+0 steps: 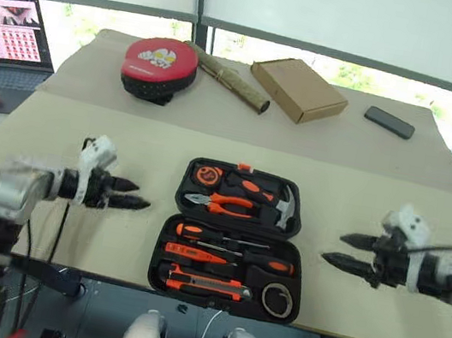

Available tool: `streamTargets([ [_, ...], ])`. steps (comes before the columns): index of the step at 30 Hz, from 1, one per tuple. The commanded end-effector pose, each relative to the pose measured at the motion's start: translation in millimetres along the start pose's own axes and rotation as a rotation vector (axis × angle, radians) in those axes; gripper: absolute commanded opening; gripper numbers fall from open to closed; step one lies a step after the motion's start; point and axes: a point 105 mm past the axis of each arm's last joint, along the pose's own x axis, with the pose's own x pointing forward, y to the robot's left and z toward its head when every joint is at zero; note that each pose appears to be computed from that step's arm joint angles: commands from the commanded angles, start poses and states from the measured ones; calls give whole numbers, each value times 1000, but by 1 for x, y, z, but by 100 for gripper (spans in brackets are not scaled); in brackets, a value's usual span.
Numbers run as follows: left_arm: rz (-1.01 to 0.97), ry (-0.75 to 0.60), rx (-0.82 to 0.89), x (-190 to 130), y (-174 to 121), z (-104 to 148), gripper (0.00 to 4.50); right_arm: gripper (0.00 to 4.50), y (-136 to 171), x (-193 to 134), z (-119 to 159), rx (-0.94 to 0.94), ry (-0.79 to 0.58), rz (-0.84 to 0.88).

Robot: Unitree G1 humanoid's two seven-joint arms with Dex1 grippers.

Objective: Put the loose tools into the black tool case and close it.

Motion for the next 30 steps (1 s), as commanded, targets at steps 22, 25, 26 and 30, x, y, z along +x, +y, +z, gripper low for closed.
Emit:
streamTargets([
  [22, 22, 19, -210, 57, -23, 10, 24, 78, -6, 69, 16, 360, -1, -50],
  [25, 9, 8, -201, 57, -26, 10, 0, 5, -4, 68, 21, 391, -22, -40],
  [26, 4, -4, -187, 57, -28, 11, 0, 5, -4, 67, 23, 395, -34, -40],
  [30, -43, -89, -111, 56, -38, 19, 0, 5, -4, 62, 38, 384, -96, -56],
])
